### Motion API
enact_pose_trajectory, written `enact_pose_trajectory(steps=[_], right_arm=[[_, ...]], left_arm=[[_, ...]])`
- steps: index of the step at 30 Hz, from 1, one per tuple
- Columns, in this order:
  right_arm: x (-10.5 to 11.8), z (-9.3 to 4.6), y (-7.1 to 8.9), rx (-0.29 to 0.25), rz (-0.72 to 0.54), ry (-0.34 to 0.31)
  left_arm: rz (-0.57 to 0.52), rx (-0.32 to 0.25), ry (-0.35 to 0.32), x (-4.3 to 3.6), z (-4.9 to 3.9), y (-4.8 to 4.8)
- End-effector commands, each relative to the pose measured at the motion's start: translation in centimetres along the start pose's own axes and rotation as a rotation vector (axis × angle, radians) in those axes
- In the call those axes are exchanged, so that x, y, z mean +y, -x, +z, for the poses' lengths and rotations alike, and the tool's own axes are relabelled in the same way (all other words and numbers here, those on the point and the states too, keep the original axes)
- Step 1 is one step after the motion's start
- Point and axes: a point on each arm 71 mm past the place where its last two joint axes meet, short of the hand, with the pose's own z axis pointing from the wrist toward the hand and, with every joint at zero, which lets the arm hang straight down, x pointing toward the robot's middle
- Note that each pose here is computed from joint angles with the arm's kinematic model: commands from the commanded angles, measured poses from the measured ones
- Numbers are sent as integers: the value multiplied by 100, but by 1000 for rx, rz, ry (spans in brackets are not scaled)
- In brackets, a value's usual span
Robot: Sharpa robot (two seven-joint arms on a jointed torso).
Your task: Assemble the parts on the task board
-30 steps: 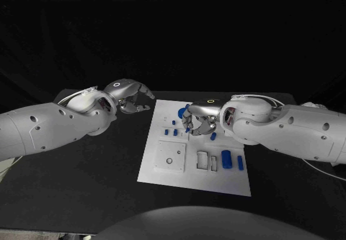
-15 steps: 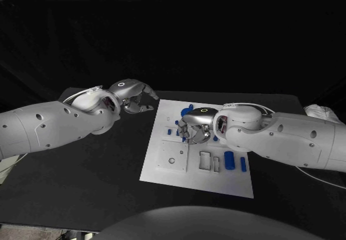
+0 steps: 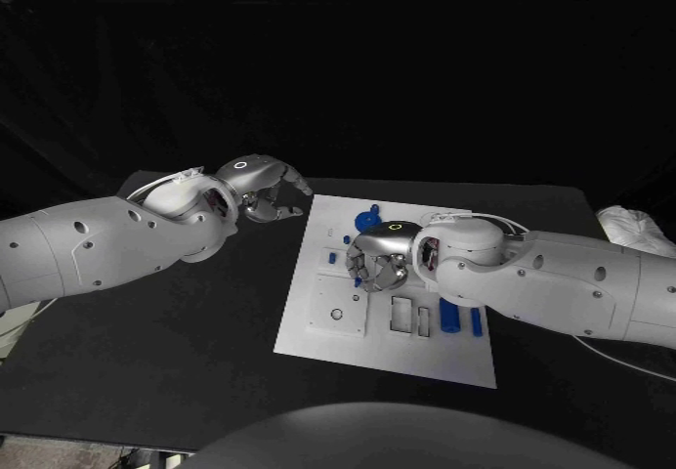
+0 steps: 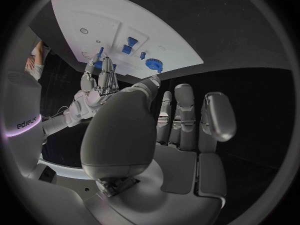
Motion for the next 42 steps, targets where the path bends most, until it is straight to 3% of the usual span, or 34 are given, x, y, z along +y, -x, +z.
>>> enact_pose_trajectory(steps=[1,42], right_arm=[[14,1,-27,13,-16,-1],[64,-11,-170,63,14,9]], left_arm=[[-6,12,-2,-16,8,-8],[-16,44,16,0,49,-62]])
